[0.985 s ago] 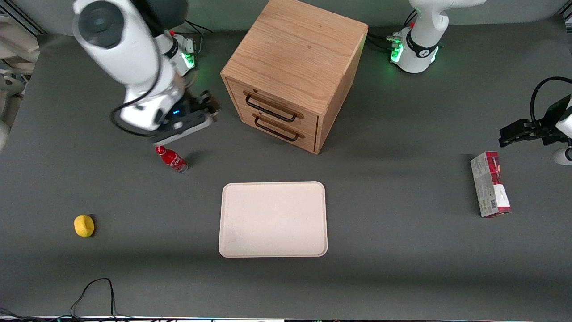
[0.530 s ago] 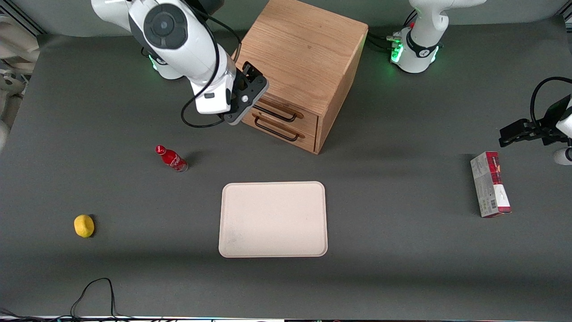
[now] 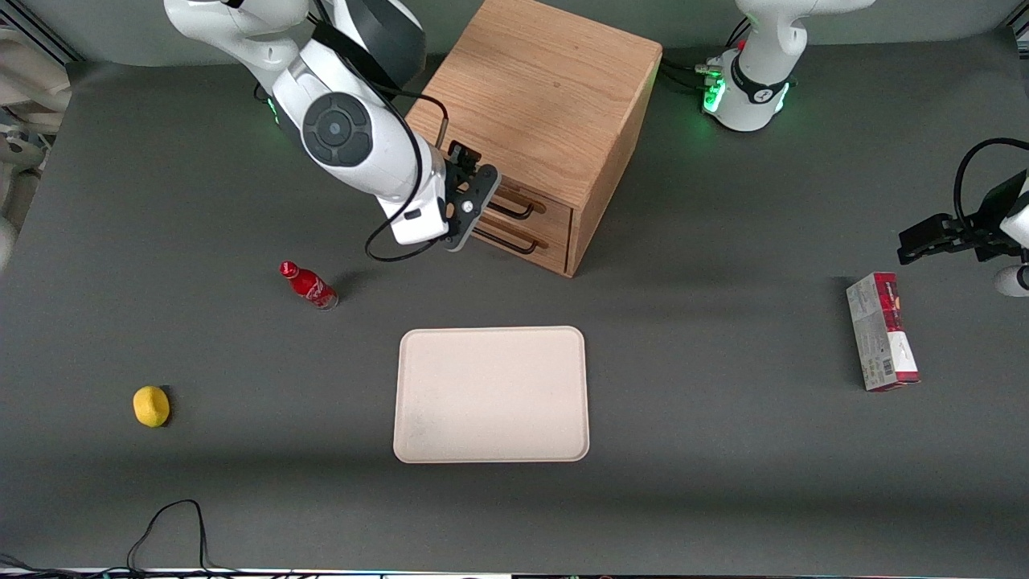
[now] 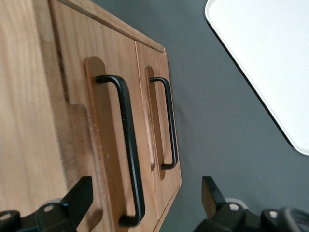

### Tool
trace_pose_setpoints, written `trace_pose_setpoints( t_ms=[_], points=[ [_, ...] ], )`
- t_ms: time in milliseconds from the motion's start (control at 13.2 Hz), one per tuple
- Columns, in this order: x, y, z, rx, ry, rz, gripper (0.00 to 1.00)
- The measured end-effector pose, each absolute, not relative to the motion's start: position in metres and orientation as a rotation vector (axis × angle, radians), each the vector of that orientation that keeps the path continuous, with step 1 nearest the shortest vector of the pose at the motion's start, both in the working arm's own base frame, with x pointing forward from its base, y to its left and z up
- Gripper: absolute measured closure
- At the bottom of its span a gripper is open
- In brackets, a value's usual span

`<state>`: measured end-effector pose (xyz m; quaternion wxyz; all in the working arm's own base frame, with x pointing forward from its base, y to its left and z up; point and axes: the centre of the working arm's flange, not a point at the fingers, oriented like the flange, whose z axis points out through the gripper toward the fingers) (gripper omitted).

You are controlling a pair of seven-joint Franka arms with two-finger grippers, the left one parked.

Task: Open upper drawer

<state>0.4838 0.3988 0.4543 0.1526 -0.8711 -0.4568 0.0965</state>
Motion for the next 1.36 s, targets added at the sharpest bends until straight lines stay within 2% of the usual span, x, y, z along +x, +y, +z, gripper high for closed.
trace_pose_setpoints(
  t_ms=[985, 1212, 1364],
  points=[
    [0.476, 0.404, 0.388, -2.506, -1.359, 0.235, 0.0],
    [0.476, 0.405, 0.385, -2.507, -1.386, 0.23, 0.0],
    [0.48, 0.406, 0.39, -2.531, -1.451, 0.184, 0.0]
  ],
)
